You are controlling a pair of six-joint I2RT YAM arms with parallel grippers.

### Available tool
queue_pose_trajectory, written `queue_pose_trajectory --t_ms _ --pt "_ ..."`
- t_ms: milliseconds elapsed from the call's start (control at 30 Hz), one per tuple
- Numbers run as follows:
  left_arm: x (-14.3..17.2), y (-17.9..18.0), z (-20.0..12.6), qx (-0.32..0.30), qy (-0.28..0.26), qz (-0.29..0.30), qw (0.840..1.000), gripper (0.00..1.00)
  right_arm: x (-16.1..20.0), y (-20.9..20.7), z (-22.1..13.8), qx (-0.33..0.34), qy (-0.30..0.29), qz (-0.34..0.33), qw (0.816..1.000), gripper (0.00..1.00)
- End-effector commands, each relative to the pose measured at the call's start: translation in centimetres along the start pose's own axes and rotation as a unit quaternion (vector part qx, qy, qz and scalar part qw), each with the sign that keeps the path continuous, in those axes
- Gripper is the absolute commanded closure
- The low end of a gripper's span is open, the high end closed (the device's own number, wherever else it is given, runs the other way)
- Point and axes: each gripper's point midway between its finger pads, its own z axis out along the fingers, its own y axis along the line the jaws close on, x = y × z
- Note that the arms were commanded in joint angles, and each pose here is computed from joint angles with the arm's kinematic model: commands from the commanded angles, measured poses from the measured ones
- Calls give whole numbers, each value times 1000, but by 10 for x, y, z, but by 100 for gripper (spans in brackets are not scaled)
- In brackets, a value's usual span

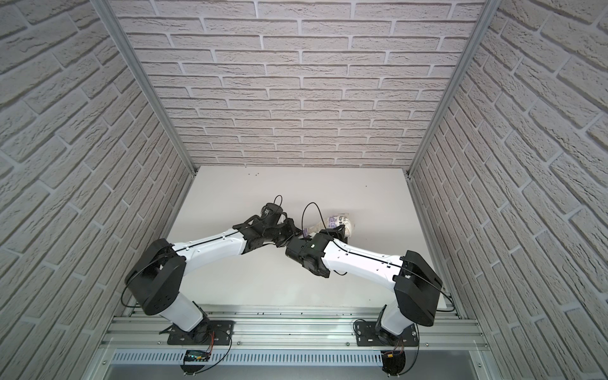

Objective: Pour the oats into the breakfast bowl
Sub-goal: Pour the oats into the bowl.

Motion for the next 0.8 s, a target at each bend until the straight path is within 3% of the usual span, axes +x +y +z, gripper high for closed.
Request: queue_pose_trajectory --t_ms 0,433,667,767 --pt "-12 20 -6 -51 -26 6 998 100 20 -39 -10 89 25 68 993 97" --pt "-9 23 -3 -59 -15 7 998 100 18 -39 -10 87 23 72 993 97" --pt "-22 14 -32 -60 -61 27 996 100 23 -52 -14 94 19 98 991 96" --pt "-18 20 -20 -67 -46 22 996 100 19 -47 -13 88 17 95 991 97"
